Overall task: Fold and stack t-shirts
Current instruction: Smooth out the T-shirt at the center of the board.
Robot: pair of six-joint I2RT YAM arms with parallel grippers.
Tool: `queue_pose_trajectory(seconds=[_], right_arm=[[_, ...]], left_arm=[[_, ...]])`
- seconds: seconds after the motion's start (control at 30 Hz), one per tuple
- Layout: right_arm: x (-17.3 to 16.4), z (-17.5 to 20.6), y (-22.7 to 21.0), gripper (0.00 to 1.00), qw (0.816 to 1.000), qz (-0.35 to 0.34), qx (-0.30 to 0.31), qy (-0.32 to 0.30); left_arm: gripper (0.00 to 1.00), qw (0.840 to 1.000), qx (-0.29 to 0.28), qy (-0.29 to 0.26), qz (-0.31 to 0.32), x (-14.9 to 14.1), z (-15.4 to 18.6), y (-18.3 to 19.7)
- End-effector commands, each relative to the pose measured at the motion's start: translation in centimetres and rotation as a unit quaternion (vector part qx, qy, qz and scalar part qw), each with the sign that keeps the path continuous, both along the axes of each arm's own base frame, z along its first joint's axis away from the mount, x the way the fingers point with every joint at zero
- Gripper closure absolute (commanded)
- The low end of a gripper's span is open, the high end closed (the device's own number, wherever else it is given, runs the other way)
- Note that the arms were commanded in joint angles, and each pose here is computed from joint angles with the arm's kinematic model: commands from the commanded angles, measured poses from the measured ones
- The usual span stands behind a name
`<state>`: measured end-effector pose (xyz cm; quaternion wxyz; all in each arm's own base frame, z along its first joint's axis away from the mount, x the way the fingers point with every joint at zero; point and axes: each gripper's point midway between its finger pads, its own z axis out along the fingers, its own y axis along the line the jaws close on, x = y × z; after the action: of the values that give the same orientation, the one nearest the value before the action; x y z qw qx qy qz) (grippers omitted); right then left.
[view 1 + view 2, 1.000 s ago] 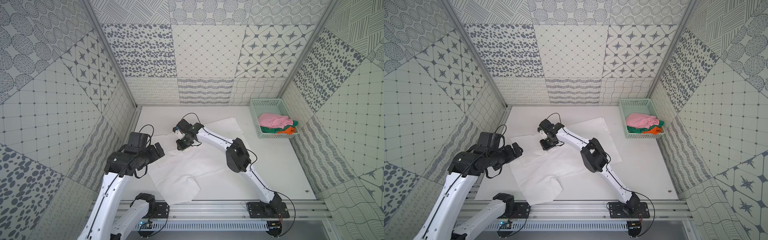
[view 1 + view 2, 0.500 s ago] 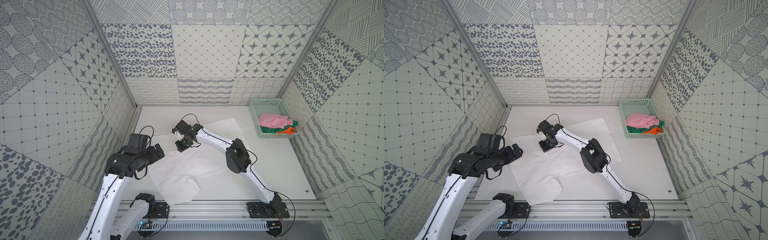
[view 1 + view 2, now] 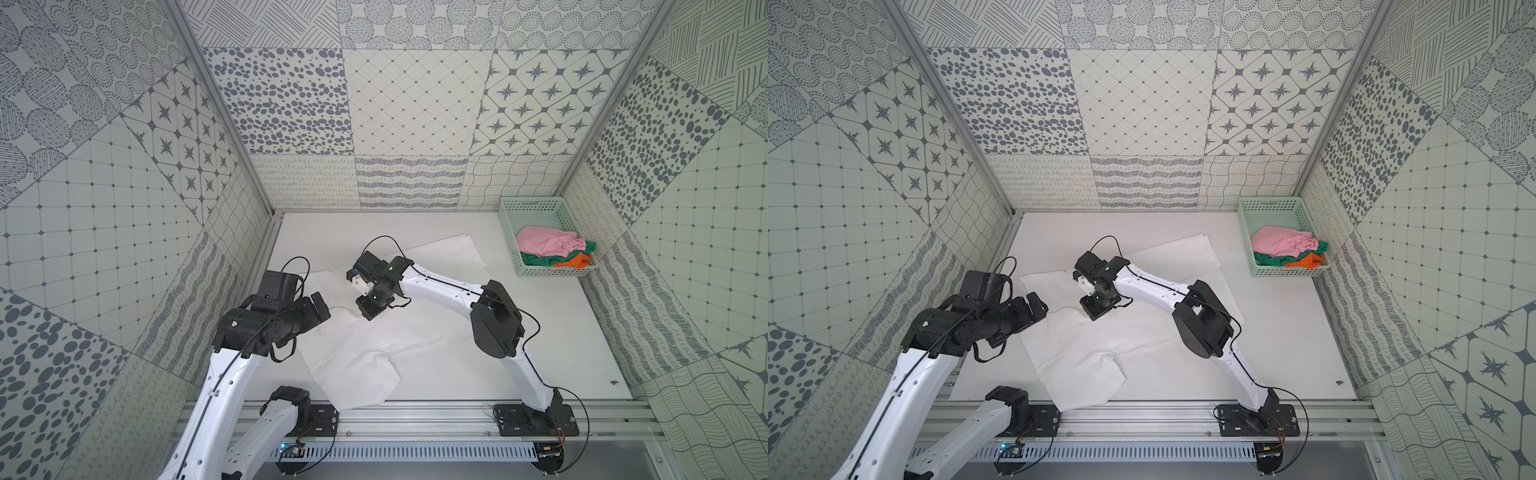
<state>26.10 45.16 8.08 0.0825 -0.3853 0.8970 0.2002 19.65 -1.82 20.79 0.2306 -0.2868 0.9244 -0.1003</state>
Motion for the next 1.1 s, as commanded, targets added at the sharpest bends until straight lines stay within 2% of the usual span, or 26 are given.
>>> queue_pose_trajectory(seconds=[0.0, 0.1, 0.2, 0.27, 0.47, 0.57, 0.7, 0.93, 1.07], right_arm=[[-0.2, 0.5, -1.1, 1.0, 1.0, 0.003, -0.009, -0.018], [-0.5, 0.1, -2.1, 0.97, 0.999, 0.006, -0.023, -0.022], [-0.6, -0.2, -3.0, 0.8, 0.999, 0.008, -0.038, -0.026], [-0.6, -0.2, -3.3, 0.75, 0.998, 0.01, -0.044, -0.031], [1.3, 2.4, -1.4, 0.72, 0.997, 0.016, -0.023, -0.068], [2.9, 3.3, 1.0, 0.72, 0.997, 0.018, -0.003, -0.079], [4.9, 2.3, 3.2, 0.75, 0.998, -0.009, 0.023, -0.057], [4.6, -1.9, 3.9, 0.94, 1.0, -0.021, 0.012, -0.015], [4.2, -3.4, 4.5, 0.98, 0.999, -0.031, 0.014, 0.012]], left_arm=[[0.02, 1.0, -0.011, -0.016, 0.006, 0.7, 0.4, -0.2], [0.02, 1.0, -0.01, -0.016, 0.007, 0.7, 0.3, -0.1], [0.02, 1.0, -0.009, -0.019, 0.008, 0.8, 0.5, -0.1], [0.02, 1.0, -0.008, -0.02, 0.009, 0.8, 0.6, 0.0], [0.02, 1.0, -0.008, -0.025, 0.013, 1.0, 0.6, 0.1], [0.02, 0.999, -0.009, -0.026, 0.017, 1.0, 0.6, 0.1], [0.02, 0.999, -0.006, -0.028, 0.017, 1.0, 0.9, 0.2], [0.02, 1.0, 0.015, -0.02, 0.014, 0.0, 1.6, 0.8], [0.02, 0.999, 0.024, -0.02, 0.015, -0.4, 2.1, 1.1]])
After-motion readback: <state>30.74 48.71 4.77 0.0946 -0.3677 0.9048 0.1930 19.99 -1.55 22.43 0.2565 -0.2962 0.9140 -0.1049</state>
